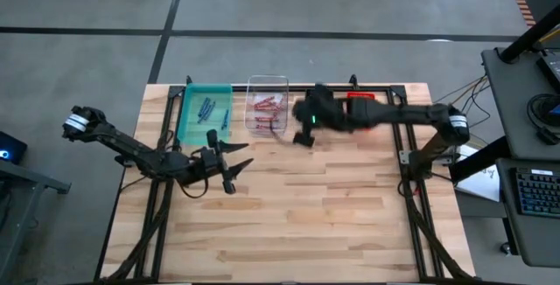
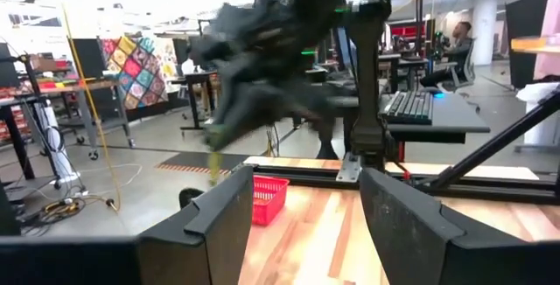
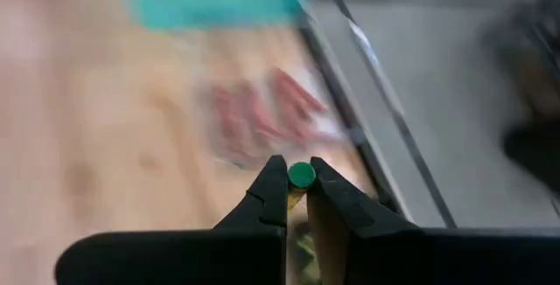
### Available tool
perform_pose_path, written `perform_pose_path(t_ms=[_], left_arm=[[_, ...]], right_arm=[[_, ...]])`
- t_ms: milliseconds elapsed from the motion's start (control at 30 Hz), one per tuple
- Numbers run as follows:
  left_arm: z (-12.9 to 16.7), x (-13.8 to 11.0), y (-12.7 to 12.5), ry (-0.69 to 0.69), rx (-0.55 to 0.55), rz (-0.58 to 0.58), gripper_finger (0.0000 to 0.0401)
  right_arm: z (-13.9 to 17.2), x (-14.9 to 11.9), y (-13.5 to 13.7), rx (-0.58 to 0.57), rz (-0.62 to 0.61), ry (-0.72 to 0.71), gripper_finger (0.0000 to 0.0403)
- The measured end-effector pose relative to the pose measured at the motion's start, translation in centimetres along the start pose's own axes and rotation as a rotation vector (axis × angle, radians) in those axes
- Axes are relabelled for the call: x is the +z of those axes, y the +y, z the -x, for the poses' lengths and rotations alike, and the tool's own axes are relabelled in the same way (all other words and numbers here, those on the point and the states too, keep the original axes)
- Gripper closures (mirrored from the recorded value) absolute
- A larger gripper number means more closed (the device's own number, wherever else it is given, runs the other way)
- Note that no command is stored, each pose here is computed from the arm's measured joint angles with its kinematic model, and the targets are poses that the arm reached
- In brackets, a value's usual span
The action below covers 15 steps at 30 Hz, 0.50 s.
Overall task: Sort crayons
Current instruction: Put the green crayon into the black bin
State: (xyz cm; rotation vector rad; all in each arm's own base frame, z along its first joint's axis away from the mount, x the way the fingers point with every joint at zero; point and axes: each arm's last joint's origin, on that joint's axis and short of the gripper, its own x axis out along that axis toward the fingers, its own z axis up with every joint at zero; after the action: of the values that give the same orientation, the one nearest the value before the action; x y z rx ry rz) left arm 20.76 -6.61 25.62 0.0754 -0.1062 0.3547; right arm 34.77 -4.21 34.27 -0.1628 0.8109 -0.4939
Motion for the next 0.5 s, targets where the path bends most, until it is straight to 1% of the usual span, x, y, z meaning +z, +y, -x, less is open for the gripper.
perform_pose_path(t_ms=[133, 167, 200, 300, 367, 433, 500], left_arm=[[0.0, -0.1, 0.0, 0.006, -0.001, -0.005, 0.0207], [0.0, -0.1, 0.0, 0.009, -0.001, -0.007, 0.0207], [-0.1, -0.3, -0.1, 0.016, -0.002, -0.014, 0.0207], [-0.1, -0.5, -0.1, 0.031, -0.003, -0.027, 0.0207], [-0.1, -0.6, -0.2, 0.036, -0.003, -0.031, 0.0207], [-0.1, -0.6, -0.2, 0.037, 0.001, -0.032, 0.0207], [-0.1, -0.6, -0.1, 0.037, 0.002, -0.032, 0.0207]], right_arm=[[-3.2, -1.6, -5.0, -0.108, -0.104, 0.132, 0.0390], [-4.0, -2.2, -6.2, -0.118, -0.132, 0.162, 0.0390], [-4.9, -2.7, -7.3, -0.113, -0.165, 0.189, 0.0390], [-7.5, -4.5, -10.3, -0.016, -0.279, 0.260, 0.0390], [-9.2, -5.7, -11.8, 0.027, -0.376, 0.316, 0.0390], [-10.5, -6.9, -12.9, 0.013, -0.478, 0.378, 0.0390], [-11.6, -7.7, -13.7, -0.003, -0.544, 0.413, 0.0390]])
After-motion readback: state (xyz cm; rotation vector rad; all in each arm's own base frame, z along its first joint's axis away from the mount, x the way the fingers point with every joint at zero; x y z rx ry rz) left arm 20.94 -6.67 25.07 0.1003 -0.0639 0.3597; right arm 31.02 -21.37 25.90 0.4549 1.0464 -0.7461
